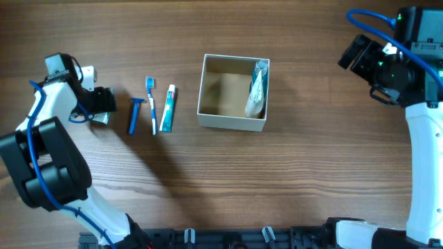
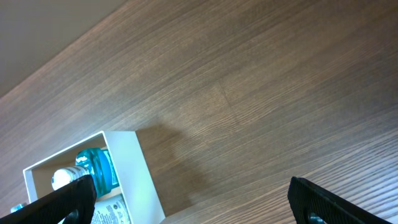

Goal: Pack container
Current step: 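Carry the soap bar into the box and release it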

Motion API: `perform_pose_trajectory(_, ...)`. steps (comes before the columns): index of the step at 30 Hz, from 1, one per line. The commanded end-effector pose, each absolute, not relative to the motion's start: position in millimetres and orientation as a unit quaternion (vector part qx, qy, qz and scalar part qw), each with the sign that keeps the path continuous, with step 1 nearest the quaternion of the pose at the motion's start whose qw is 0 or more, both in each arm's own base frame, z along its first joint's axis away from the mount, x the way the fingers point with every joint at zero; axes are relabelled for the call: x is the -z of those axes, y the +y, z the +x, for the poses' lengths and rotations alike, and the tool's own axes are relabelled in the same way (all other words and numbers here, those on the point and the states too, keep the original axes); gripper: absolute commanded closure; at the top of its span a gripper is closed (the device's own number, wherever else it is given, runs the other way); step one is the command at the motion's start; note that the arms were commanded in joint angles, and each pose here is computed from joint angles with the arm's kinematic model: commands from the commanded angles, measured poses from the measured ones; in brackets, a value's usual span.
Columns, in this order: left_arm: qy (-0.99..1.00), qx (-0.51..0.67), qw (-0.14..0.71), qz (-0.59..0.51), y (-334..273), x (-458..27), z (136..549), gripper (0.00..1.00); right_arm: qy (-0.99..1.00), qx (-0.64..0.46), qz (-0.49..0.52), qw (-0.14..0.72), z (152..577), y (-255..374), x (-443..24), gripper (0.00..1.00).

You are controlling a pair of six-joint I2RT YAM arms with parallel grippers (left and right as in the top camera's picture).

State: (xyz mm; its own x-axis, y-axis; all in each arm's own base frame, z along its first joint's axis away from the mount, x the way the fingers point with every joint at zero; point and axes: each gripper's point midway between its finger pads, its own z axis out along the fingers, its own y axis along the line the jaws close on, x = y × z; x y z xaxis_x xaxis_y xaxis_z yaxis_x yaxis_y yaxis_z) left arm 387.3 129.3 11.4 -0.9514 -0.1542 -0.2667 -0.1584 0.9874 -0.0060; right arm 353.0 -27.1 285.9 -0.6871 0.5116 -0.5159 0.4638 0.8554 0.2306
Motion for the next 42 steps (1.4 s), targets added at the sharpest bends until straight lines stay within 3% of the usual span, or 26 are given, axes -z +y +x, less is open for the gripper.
perform_pose_trajectory(1,0.99,0.021,0.127,-0.054,111,-1,392,0.1,0.918,-0.043,0.267,0.29,355,-27,-285,0.0)
perform_pose_trajectory(4,0.991,0.019,0.125,-0.044,103,-1,393,0.12,0.918,-0.043,0.267,0.29,355,-27,-285,0.0)
perform_pose_trajectory(11,0.99,0.018,0.12,-0.069,104,0,392,0.29,0.918,-0.043,0.267,0.29,355,-27,-285,0.0)
perform_pose_trajectory(17,0.984,0.028,0.116,-0.135,106,-1,389,0.5,0.918,-0.042,0.267,0.29,355,-27,-285,0.0)
perform_pose_trajectory(24,0.983,0.035,0.122,-0.135,102,-17,386,0.57,0.918,-0.043,0.267,0.29,355,-27,-285,0.0)
perform_pose_trajectory(34,0.958,0.042,0.252,-0.129,72,-149,384,0.57,0.917,-0.043,0.267,0.292,356,-27,-285,0.0)
perform_pose_trajectory(42,0.908,0.116,0.403,0.018,-60,-267,368,0.6,0.917,-0.043,0.267,0.294,357,-27,-286,0.0)
